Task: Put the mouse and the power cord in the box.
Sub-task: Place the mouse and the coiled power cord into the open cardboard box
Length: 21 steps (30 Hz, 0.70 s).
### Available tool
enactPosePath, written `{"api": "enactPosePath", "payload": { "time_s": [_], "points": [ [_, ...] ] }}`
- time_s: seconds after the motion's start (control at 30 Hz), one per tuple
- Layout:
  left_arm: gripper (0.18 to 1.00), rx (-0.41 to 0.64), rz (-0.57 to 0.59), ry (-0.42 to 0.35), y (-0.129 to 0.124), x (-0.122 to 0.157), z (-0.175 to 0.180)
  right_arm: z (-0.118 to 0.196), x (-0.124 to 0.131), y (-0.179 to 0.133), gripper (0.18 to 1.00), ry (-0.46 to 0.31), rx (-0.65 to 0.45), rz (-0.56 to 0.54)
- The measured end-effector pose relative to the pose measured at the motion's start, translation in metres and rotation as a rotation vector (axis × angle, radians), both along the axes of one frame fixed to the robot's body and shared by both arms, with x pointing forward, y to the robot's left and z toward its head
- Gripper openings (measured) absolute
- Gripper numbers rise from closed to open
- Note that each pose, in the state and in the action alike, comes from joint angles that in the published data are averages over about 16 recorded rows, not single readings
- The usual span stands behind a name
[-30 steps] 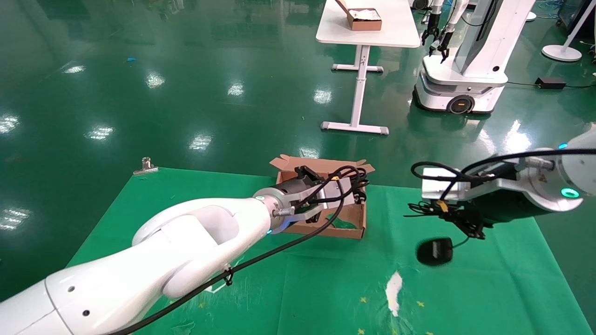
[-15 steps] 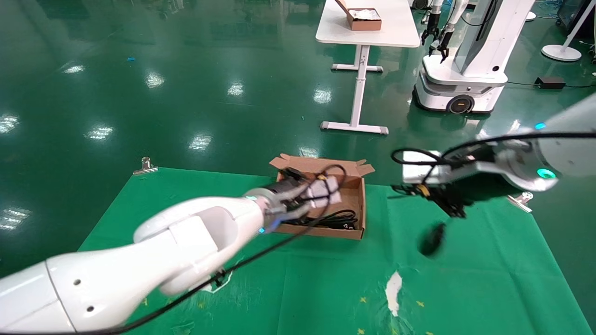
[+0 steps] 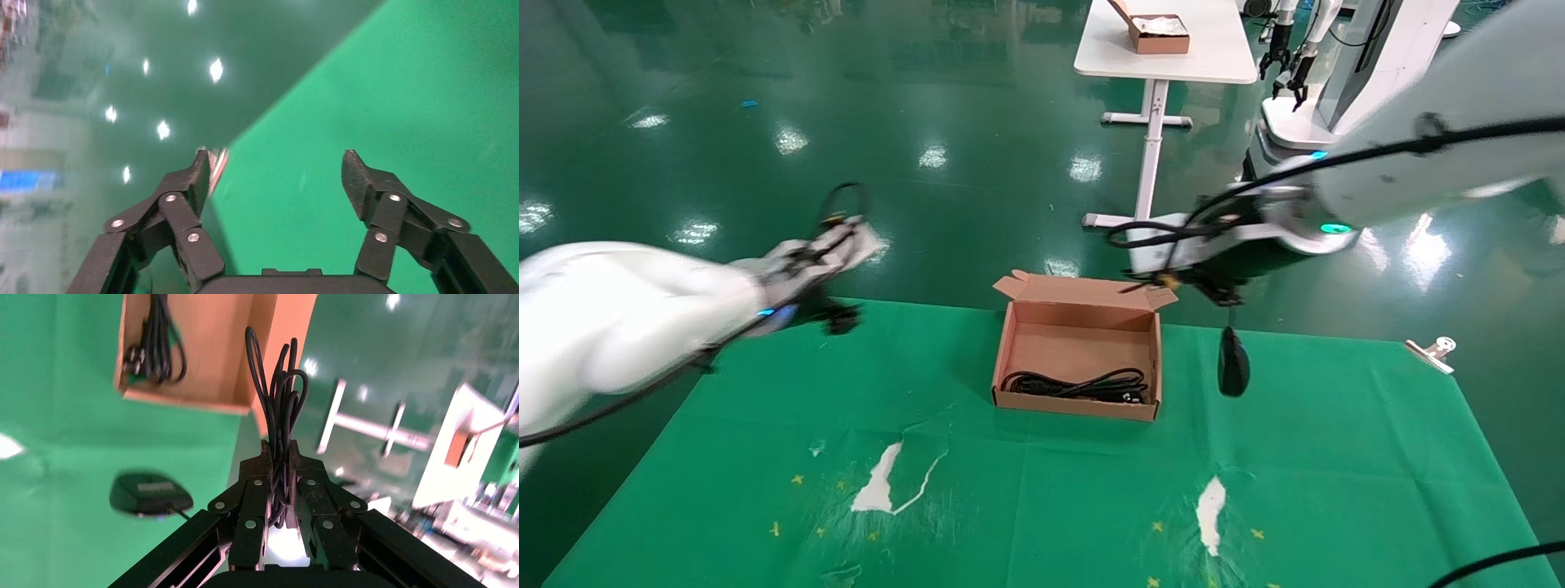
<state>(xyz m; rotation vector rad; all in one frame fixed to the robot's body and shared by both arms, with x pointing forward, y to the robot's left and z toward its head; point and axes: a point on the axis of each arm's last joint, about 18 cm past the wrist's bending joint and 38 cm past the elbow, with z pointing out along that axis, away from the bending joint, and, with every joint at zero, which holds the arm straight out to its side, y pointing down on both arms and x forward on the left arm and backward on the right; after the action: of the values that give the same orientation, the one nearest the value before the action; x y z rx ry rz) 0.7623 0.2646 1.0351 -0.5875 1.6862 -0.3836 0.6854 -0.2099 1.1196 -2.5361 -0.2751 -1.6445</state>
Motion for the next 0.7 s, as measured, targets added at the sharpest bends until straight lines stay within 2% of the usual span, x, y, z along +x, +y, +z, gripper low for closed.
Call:
{"api": "enactPosePath", "payload": {
  "time_s": [0.13,0.23,0.47,0.7],
  "points": [
    [0.753,-0.01,0.036,0.009,0.026,-0.002,0.002,-0.004,0.013,0.022,0.22,-0.015,-0.031,0.071],
    [0.817,-0.008,0.048,0.015,0.034,-0.003,0.001,-0.012,0.022,0.04,0.22,-0.032,-0.051,0.13],
    [0.926,-0.007,0.047,0.018,0.035,-0.002,0.001,-0.037,0.041,0.071,0.22,-0.108,-0.07,0.239],
    [0.979,-0.009,0.048,0.02,0.036,-0.002,0.001,-0.065,0.058,0.081,0.219,-0.16,-0.02,0.261]
  ]
}}
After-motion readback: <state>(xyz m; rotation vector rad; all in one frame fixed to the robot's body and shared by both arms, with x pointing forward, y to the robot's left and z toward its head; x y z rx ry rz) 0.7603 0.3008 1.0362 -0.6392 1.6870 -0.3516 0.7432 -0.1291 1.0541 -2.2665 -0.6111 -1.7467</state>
